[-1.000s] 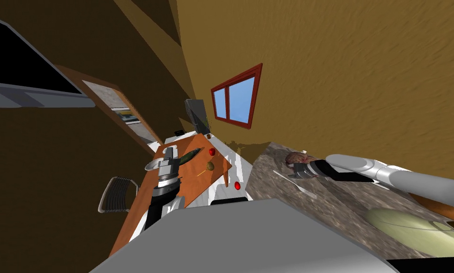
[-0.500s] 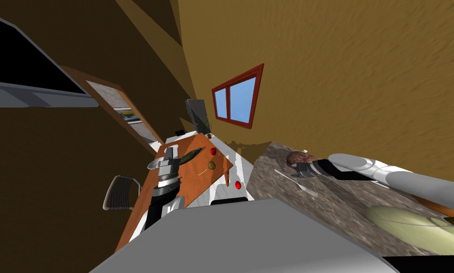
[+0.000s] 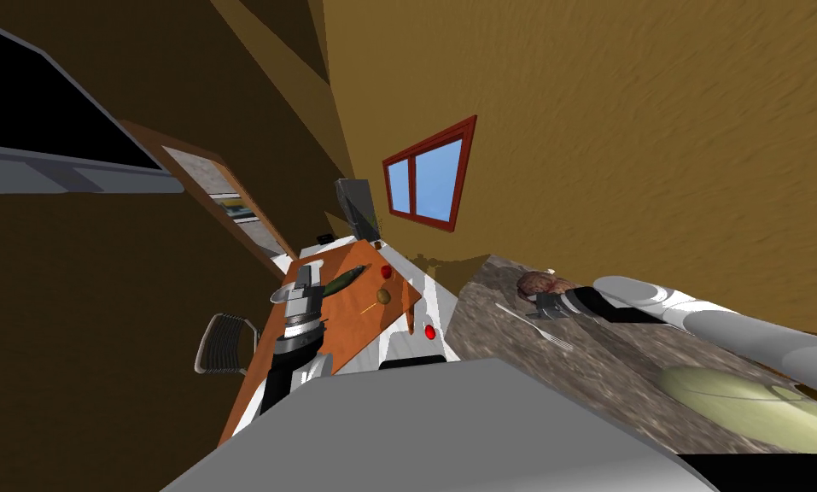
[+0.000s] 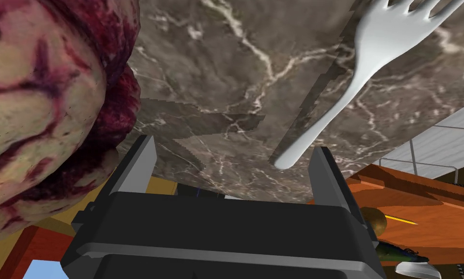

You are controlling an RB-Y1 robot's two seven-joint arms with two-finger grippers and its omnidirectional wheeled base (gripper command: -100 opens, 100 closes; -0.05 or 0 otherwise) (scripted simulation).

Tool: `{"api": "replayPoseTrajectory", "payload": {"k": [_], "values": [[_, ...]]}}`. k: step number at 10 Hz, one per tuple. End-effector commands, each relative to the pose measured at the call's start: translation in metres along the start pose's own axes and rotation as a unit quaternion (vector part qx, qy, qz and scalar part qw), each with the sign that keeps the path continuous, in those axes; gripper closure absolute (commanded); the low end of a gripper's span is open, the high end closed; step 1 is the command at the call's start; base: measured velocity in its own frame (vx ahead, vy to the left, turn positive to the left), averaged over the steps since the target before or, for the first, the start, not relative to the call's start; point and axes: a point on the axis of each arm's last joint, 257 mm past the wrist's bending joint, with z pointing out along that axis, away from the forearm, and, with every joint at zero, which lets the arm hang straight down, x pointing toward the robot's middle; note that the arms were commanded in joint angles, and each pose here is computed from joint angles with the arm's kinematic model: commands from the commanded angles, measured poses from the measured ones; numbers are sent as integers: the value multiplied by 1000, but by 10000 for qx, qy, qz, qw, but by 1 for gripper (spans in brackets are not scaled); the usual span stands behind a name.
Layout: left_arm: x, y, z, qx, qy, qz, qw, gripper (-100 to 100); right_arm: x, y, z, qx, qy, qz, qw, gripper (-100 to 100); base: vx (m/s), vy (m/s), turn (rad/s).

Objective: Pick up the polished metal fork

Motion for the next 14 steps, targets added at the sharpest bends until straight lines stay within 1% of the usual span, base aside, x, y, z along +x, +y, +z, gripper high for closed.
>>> {"api": "replayPoseTrajectory", "payload": {"k": [1, 2, 3, 4, 5, 6, 7, 8, 9, 10, 11, 12, 13, 14], "values": [[0, 0, 0, 0, 0, 0, 10000, 0, -3, 4, 9, -121, -36, 53, 9999, -100, -35, 53, 16], [0, 0, 0, 0, 0, 0, 10000, 0, 10, 6, 7, -193, 119, 83, 9997, -100, -16, 29, 0], [0, 0, 0, 0, 0, 0, 10000, 0, 21, 2, 4, -134, 188, 195, 9995, -100, -3, 8, -2], [0, 0, 0, 0, 0, 1, 10000, 0, 25, 1, 3, -108, 218, 243, 9994, -100, 0, 0, 0], [0, 0, 0, 0, 0, 1, 10000, 0, 7, -1, 10, -160, 18, 253, 9996, -100, -23, 30, 27], [0, 0, 0, 0, 0, 0, 10000, 0, 11, 8, 16, -282, 77, 246, 9993, -100, -33, 51, 20], [0, 0, 0, 0, 0, 0, 10000, 0, 23, 11, 13, -348, 180, 339, 9987, -100, -17, 36, -2], [0, 0, 0, 0, 0, 0, 10000, 0, 35, 8, 10, -292, 257, 484, 9981, -100, -4, 14, -6], [0, 0, 0, 0, 0, 1, 10000, 0, 16, 9, 19, -395, 44, 539, 9978, -100, -22, 45, 19], [0, 0, 0, 0, 0, 0, 10000, 0, 31, 20, 23, -526, 188, 635, 9964, -100, -25, 60, 24], [0, 0, 0, 0, 0, 0, 10000, 0, 46, 22, 19, -549, 295, 789, 9949, -100, -16, 30, -2], [0, 0, 0, 0, 0, 0, 10000, 0, 49, 22, 19, -538, 314, 830, 9946, -100, -11, 2, -11], [0, 0, 0, 0, 0, 1, 10000, 0, 45, 22, 21, -530, 287, 788, 9951, -100, 0, 0, 0], [0, 0, 0, 0, 0, 1, 10000, 0, 46, 23, 20, -537, 294, 796, 9949, 100, 0, 0, 0]]}}
